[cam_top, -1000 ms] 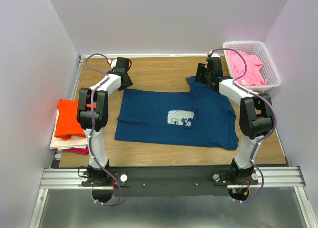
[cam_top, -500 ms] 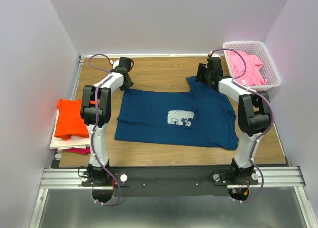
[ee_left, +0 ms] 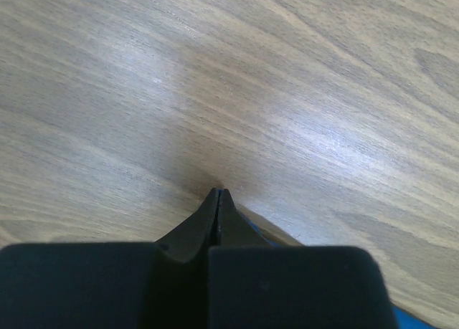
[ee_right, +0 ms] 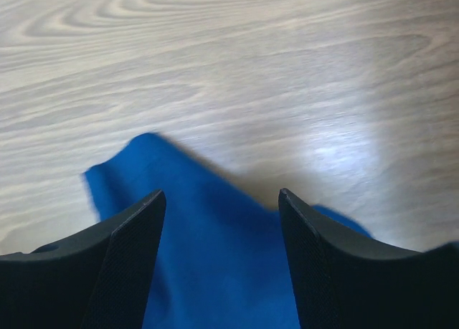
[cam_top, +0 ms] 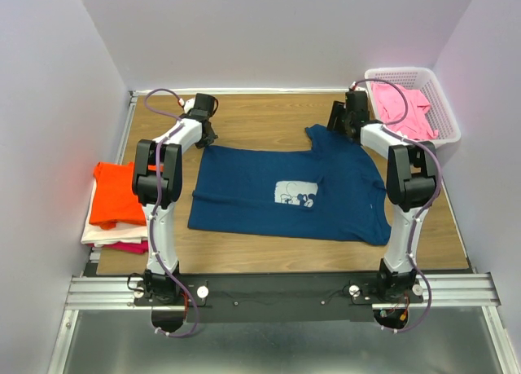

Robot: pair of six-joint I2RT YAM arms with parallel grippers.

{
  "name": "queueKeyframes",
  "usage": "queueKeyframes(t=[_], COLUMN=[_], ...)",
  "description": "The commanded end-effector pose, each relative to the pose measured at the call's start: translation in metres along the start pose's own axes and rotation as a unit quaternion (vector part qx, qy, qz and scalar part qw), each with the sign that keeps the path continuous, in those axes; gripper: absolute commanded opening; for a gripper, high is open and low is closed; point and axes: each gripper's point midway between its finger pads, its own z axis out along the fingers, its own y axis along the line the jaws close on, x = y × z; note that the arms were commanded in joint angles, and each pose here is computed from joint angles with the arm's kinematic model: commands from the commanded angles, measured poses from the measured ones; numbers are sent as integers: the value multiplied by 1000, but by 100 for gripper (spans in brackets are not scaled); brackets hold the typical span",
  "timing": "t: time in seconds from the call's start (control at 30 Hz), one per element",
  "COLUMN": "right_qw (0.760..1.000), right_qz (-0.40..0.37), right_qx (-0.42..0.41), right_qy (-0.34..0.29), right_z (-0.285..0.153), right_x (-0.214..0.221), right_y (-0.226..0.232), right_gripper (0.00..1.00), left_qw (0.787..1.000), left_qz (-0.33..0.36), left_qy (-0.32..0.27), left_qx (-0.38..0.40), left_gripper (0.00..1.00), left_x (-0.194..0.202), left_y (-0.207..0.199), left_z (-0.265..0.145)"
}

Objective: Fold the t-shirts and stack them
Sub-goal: Fold the tshirt

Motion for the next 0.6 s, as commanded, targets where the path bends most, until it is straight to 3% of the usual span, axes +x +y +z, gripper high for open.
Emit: queueKeyframes(t=[0.0,0.17,0.4,0.57], right_qw=[1000,1000,999,998], right_qz=[-2,13,37,50], right_qx=[19,27,-14,-22], right_qy=[2,4,22,35], right_z=[21,32,34,28], right_x=[2,0,9,20], right_y=[-17,-33,-19,-16], right_gripper=[72,72,68,52], left_qw=[1000,999,1000,1000], left_qz=[9,16,18,18], left_qy=[18,16,11,12], left_qx=[-24,-25,-21,-19], left_gripper=[0,0,0,0], left_x=[19,17,10,10], left_y=[11,11,8,8], left_z=[10,8,6,6])
